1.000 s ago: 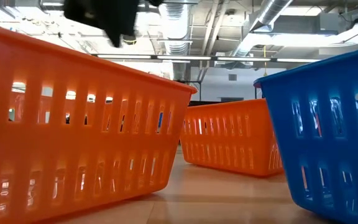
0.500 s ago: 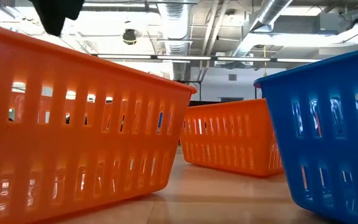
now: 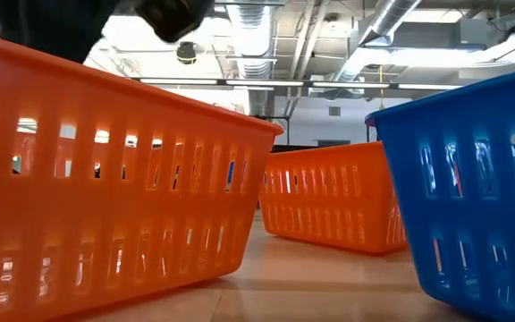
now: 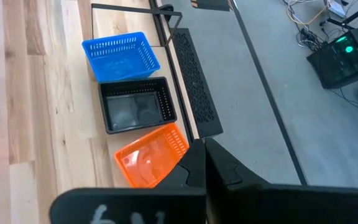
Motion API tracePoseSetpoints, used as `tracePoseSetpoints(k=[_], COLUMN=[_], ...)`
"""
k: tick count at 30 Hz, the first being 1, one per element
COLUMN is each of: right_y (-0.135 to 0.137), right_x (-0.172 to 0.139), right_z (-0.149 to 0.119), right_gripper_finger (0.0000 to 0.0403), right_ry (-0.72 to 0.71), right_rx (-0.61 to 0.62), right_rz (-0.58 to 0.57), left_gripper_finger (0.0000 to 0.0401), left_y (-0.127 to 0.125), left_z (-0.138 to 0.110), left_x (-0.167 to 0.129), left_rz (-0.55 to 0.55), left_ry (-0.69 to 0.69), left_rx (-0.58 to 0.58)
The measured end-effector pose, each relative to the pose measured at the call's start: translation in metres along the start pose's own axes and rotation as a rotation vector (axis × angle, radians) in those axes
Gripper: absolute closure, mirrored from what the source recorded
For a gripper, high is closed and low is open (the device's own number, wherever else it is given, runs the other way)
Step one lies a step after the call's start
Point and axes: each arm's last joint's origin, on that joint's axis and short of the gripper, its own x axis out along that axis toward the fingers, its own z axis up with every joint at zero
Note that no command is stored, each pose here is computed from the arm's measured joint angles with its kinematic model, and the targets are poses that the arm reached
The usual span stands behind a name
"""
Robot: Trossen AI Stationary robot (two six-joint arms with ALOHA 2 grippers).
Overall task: Stack baskets on shelf by color
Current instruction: Stack the bottom orange bin on top of the orange bin on the shelf
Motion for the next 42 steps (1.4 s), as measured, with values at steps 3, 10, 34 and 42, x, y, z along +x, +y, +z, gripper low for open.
tracePoseSetpoints(k=[3, 10, 34, 42], right_y=[0.000, 0.000, 0.000, -0.001], right_x=[0.000, 0.000, 0.000, 0.000], right_z=[0.001, 0.001, 0.000, 0.002], right_gripper_finger=[0.0395, 0.0395, 0.0400, 0.0401], right_ry=[-0.006, -0.007, -0.005, -0.025], right_rx=[0.001, 0.001, 0.003, 0.020], right_rz=[-0.003, -0.003, -0.005, -0.019], left_gripper_finger=[0.0220, 0.0220, 0.0401, 0.0401], left_y=[-0.003, -0.005, 0.018, 0.054], left_z=[0.004, 0.015, 0.074, 0.073], left_x=[0.012, 0.034, -0.038, -0.156], left_rz=[0.026, 0.080, 0.289, 0.157], left_ry=[-0.007, -0.010, -0.242, -0.922], left_rx=[-0.006, -0.026, -0.100, -0.211])
